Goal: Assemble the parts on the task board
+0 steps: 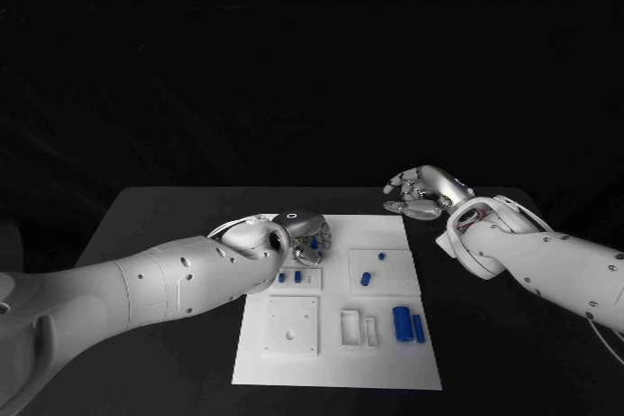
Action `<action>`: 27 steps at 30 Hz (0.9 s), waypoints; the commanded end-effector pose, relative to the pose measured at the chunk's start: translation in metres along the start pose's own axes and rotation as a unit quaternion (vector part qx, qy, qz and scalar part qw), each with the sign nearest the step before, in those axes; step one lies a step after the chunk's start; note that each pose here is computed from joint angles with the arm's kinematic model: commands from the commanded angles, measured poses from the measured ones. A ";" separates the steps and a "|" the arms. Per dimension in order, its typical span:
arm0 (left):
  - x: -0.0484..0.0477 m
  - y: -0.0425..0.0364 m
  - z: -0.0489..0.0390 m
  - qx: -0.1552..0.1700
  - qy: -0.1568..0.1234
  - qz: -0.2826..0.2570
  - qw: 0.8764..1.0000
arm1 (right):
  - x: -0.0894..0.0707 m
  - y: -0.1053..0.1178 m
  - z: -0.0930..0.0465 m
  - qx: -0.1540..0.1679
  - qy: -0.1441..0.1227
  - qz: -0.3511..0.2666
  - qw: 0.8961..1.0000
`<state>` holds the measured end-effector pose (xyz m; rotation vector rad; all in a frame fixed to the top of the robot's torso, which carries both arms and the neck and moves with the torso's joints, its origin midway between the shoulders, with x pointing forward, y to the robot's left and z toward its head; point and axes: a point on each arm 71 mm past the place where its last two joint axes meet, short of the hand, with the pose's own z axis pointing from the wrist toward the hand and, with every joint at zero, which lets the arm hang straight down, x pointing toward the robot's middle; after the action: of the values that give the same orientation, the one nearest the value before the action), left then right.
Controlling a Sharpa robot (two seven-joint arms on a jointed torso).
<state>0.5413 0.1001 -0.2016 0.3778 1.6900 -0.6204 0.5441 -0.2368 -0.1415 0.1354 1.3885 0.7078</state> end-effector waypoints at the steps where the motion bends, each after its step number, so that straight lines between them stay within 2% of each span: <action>1: 0.0038 -0.0005 0.0014 -0.001 0.016 0.019 1.000 | 0.001 0.002 0.000 -0.008 0.004 -0.001 1.000; 10: 0.0110 0.0089 0.0039 -0.012 0.022 0.035 0.999 | 0.002 0.005 0.000 -0.011 0.005 0.000 1.000; 14: 0.0114 0.0114 0.0042 -0.013 0.020 0.036 0.999 | 0.001 0.004 0.000 -0.010 0.005 0.000 1.000; 27: 0.0132 0.0107 0.0041 -0.012 0.026 0.033 0.999 | 0.002 0.005 0.000 -0.011 0.006 0.000 1.000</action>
<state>0.5485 0.1048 -0.2133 0.4221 1.7075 -0.5559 0.5425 -0.2340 -0.1407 0.1303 1.3879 0.7171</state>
